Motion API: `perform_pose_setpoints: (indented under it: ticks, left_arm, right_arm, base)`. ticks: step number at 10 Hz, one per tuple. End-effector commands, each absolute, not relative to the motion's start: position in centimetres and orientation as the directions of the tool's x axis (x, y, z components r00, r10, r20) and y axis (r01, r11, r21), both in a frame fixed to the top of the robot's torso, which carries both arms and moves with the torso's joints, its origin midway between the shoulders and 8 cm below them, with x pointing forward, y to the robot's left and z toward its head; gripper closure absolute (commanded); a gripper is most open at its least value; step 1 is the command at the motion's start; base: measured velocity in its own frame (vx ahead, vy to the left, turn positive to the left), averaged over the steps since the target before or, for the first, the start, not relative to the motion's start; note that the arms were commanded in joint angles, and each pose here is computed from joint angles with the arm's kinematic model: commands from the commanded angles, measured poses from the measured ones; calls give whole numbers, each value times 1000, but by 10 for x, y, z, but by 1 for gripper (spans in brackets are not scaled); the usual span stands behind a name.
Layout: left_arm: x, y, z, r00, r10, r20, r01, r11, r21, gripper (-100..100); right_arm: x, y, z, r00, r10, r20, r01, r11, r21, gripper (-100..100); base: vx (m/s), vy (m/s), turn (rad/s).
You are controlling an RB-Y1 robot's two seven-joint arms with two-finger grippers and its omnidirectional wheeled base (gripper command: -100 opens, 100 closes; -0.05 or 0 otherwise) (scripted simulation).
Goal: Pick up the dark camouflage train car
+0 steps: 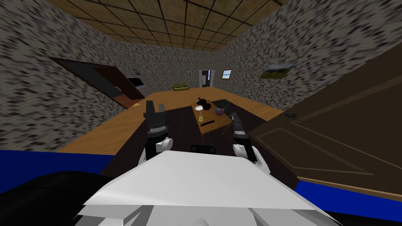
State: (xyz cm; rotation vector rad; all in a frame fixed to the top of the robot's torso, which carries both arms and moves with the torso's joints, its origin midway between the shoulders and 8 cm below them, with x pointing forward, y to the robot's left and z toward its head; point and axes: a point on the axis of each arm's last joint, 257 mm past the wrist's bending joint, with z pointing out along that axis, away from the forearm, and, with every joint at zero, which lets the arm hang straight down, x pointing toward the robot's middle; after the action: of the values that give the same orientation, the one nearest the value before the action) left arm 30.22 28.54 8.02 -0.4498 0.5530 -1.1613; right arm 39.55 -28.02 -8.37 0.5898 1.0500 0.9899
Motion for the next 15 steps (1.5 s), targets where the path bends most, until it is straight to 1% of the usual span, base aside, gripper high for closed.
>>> perform_pose_setpoints:
  ticks: [1,2,3,5,8,9,10,11,12,13,14,15]
  left_arm:
    - [302,285,80,293,-940,-174,728,337,-597,0]
    - [302,285,80,293,-940,-174,728,337,-597,0]
    - [302,285,80,293,-940,-174,728,337,-597,0]
    - [302,285,80,293,-940,-174,728,337,-597,0]
    - [302,285,80,293,-940,-174,728,337,-597,0]
    - [302,285,80,293,-940,-174,728,337,-597,0]
    - [302,285,80,293,-940,-174,728,337,-597,0]
    - [302,285,80,293,-940,-174,727,337,-597,0]
    - [302,285,80,293,-940,-174,728,337,-597,0]
    - [302,285,80,293,-940,-174,727,337,-597,0]
    - [302,285,80,293,-940,-174,728,337,-597,0]
    - [302,285,80,293,-940,-174,727,338,-597,0]
  right_arm:
    - [401,-280,-100,131,851,-509,-365,518,773,-100]
    - [405,-277,-105,118,817,-564,-365,564,741,-100]
    - [406,-280,-113,112,816,-567,-351,567,746,-100]
    - [416,-278,-135,75,730,-679,-340,659,671,-100]
    - [421,-283,-160,42,677,-734,-315,707,634,-100]
    - [425,-283,-169,23,621,-783,-321,746,583,-100]
    - [425,-286,-177,15,621,-784,-306,749,588,-100]
    - [429,-287,-189,-8,560,-828,-311,786,534,-100]
    - [429,-290,-195,-15,560,-829,-299,788,538,-100]
    - [432,-291,-208,-40,495,-868,-306,821,482,-100]
    - [431,-295,-214,-48,494,-868,-294,824,485,-100]
    - [434,-294,-222,-66,427,-902,-314,849,425,-100]
  base:
    - [-36,27,243]
    - [-48,40,378]
    - [-30,23,211]
    - [-29,37,400]
    - [-18,28,236]
    - [-13,36,323]
    - [-9,24,178]
    - [-5,37,281]
    - [-4,28,199]
    - [-7,34,379]
    - [-3,21,173]
    - [-1,36,364]
